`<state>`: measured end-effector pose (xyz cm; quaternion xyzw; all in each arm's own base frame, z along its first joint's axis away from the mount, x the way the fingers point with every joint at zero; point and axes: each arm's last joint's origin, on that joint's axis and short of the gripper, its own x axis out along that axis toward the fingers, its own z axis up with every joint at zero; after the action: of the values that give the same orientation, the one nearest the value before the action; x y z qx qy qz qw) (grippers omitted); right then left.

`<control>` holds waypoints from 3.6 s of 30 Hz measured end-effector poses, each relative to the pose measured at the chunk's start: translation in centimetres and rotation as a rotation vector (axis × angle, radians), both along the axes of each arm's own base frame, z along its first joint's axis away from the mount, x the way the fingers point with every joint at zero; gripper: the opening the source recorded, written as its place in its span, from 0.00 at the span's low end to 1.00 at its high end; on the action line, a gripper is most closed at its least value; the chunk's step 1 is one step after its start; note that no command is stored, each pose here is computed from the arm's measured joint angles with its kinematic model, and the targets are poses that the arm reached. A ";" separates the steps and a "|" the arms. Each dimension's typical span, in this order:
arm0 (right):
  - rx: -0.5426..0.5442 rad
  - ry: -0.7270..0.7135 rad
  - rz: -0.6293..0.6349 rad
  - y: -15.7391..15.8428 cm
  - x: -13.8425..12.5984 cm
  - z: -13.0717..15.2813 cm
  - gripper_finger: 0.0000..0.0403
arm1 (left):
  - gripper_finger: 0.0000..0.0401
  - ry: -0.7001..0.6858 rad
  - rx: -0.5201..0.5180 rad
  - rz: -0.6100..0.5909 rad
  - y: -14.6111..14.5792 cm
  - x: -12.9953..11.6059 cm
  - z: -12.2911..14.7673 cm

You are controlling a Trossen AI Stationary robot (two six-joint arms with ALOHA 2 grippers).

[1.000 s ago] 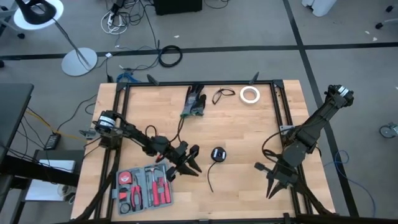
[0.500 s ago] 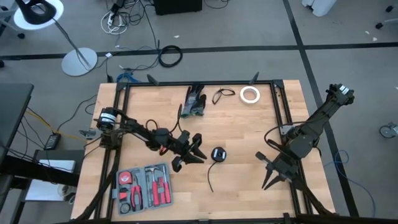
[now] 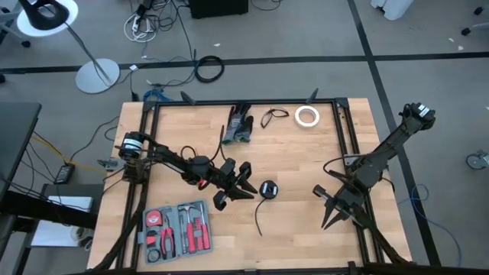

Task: Coil cords
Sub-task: Return to Home Position

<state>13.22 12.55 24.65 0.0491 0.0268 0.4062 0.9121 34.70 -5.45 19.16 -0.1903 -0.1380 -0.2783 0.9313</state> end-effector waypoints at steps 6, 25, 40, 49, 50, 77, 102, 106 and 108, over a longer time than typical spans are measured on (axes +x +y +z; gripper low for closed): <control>-0.054 0.058 0.004 -0.9 -1.0 -3.6 0.08 | 0.25 0.055 0.007 0.000 0.0 0.2 -0.5; -0.049 0.052 0.003 -3.1 -3.4 -7.5 0.08 | 0.25 0.117 0.012 0.022 0.7 0.0 -1.4; 0.031 -0.036 0.001 -4.2 -4.6 -7.4 0.08 | 0.25 0.360 0.035 0.050 1.9 -10.4 -4.0; 0.141 -0.156 0.002 -5.1 -5.5 -5.9 0.08 | 0.25 0.339 0.032 0.051 2.4 -15.1 -3.8; 0.154 -0.171 0.000 -5.2 -5.6 -5.7 0.08 | 0.25 0.338 0.032 0.051 2.5 -15.5 -3.8; 0.119 -0.165 -0.203 -7.5 -5.1 -6.2 0.08 | 0.25 0.045 -0.009 0.089 3.4 -20.9 0.2; 0.013 -0.035 -0.736 -12.1 -3.5 -7.8 0.08 | 0.25 0.207 0.008 0.103 3.6 -22.5 -0.6; 0.011 -0.036 -0.826 -13.0 -3.5 -7.8 0.08 | 0.25 0.208 0.008 0.103 3.6 -22.9 -0.6; 0.011 -0.036 -0.874 -13.5 -3.5 -7.8 0.08 | 0.25 0.210 0.008 0.103 3.6 -23.0 -0.6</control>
<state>9.69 -0.94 16.81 0.0534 -0.0147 -0.0172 0.9983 11.65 -1.80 18.59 -0.2075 -0.0482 -0.2091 0.9544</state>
